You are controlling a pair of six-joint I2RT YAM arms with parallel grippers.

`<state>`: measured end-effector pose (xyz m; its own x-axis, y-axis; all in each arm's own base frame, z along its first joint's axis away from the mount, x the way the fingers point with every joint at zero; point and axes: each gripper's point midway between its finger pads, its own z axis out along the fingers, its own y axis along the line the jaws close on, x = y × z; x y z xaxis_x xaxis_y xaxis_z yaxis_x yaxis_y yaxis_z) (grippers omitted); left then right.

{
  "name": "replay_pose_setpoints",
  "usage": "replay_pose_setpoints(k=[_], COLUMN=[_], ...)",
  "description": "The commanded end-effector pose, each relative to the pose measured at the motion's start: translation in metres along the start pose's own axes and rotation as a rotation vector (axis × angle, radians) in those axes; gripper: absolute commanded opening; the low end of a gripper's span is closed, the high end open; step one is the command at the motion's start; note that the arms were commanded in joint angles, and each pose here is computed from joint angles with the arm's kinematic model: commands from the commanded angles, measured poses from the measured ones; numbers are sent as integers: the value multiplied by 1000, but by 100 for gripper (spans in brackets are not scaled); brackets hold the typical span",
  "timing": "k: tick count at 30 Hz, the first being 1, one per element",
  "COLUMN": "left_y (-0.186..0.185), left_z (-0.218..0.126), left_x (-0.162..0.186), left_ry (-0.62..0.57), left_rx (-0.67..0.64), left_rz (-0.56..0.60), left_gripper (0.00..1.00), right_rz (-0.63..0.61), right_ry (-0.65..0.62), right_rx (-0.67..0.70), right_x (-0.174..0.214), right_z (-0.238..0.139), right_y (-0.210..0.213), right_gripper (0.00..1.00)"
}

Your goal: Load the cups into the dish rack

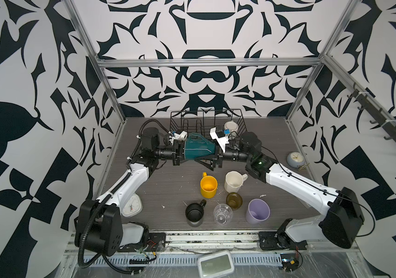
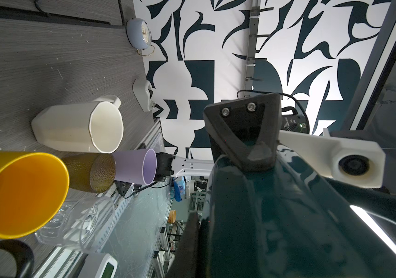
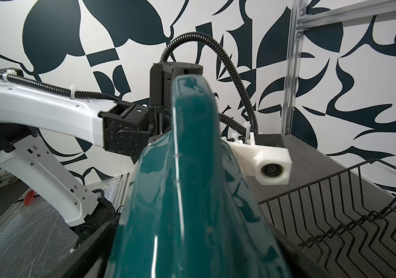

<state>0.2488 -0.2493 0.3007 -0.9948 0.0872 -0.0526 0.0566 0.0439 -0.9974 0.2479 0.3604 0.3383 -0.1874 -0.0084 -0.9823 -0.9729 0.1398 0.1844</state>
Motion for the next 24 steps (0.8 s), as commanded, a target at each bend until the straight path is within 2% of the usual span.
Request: replay_pose_setpoints(k=[1,7,11,14,21,24], left_y=[-16,-11,-10,-10,-9,-11], left_z=[6,7,8,8,11,12], left_x=[10,10,13,14,16,17], left_ry=[45,45,52,53,61,68], left_rx=[29,26,27,26,27,29], left_rz=[83,71,69,69,71,76], left_gripper=[0,0,0,0,0,0], right_rz=[-11,-21,-33,-39,-34,-29], right_ry=[7,-7,-19,-28,-36,-34], right_rx=[-37,-41,-42,-39,-56,-68], right_x=[-2,-11,-17,-22,-26,-26], right_z=[7,8,8,8,13,16], right_y=[14,17,18,19,20,22], right_gripper=[93,85,96,98,97,91])
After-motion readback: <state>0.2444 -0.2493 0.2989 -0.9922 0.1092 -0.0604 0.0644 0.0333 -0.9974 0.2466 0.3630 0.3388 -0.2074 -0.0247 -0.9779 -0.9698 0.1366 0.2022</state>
